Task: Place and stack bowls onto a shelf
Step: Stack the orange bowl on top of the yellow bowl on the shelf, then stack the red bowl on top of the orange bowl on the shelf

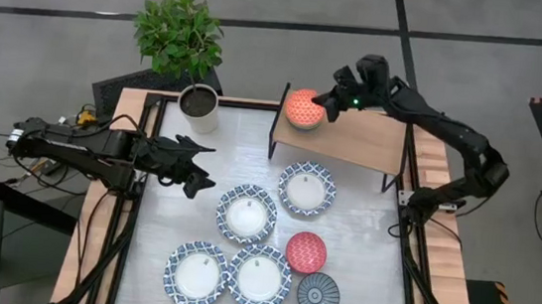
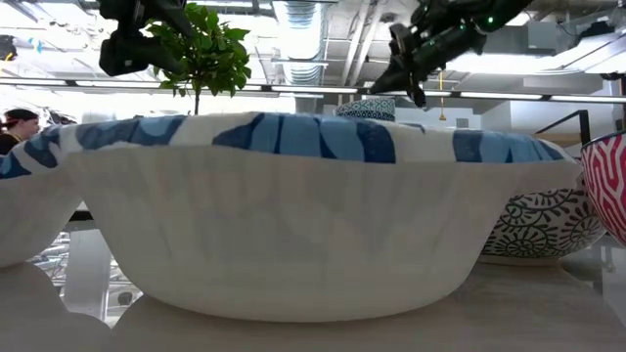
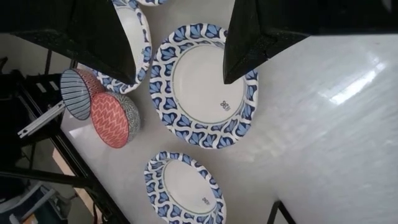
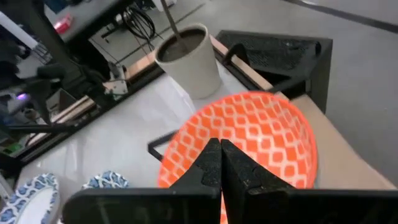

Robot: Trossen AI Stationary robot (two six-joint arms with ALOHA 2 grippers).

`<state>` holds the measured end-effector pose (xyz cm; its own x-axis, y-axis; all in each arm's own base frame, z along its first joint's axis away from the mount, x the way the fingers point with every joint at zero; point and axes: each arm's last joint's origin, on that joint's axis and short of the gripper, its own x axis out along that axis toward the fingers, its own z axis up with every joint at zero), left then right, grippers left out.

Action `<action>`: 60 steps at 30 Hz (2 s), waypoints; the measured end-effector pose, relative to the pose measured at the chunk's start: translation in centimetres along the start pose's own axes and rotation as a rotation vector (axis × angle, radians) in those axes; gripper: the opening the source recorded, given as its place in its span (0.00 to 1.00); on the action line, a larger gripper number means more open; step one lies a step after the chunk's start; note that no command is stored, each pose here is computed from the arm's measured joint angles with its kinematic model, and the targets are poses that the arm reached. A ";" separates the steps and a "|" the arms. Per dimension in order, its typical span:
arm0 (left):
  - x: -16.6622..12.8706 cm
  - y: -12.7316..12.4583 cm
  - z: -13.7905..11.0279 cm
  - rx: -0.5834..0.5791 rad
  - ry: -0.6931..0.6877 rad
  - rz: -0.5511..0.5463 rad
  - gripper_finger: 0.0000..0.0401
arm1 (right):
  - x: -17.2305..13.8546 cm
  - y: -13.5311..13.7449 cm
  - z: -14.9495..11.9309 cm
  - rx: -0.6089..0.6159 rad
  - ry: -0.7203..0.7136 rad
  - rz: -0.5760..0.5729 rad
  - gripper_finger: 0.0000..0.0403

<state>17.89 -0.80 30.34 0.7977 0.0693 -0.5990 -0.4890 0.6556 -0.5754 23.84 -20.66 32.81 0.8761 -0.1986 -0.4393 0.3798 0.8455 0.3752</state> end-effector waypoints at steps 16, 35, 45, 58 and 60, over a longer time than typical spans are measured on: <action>0.0 0.0 0.0 -0.011 0.000 0.001 0.57 | -1.3 0.7 1.1 -0.034 -0.107 -0.019 0.07; 0.0 0.0 0.0 -0.025 0.001 0.001 0.57 | 1.1 -2.4 0.1 0.019 -0.021 -0.038 0.05; 0.0 0.0 0.0 -0.014 0.003 -0.001 0.57 | -4.4 4.7 -1.8 0.161 0.175 0.123 0.12; 0.0 0.0 0.0 -0.002 0.015 -0.010 0.57 | -6.7 17.2 -12.2 0.205 0.649 -0.270 0.31; 0.0 0.0 0.0 0.008 0.015 -0.011 0.57 | -6.1 18.5 -13.5 0.230 0.644 -0.306 0.39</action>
<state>17.89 -0.85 30.34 0.7977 0.0511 -0.6009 -0.4776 0.6620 -0.5777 21.54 2.88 31.41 0.4010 -0.0194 -0.9159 0.6935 0.6597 0.2897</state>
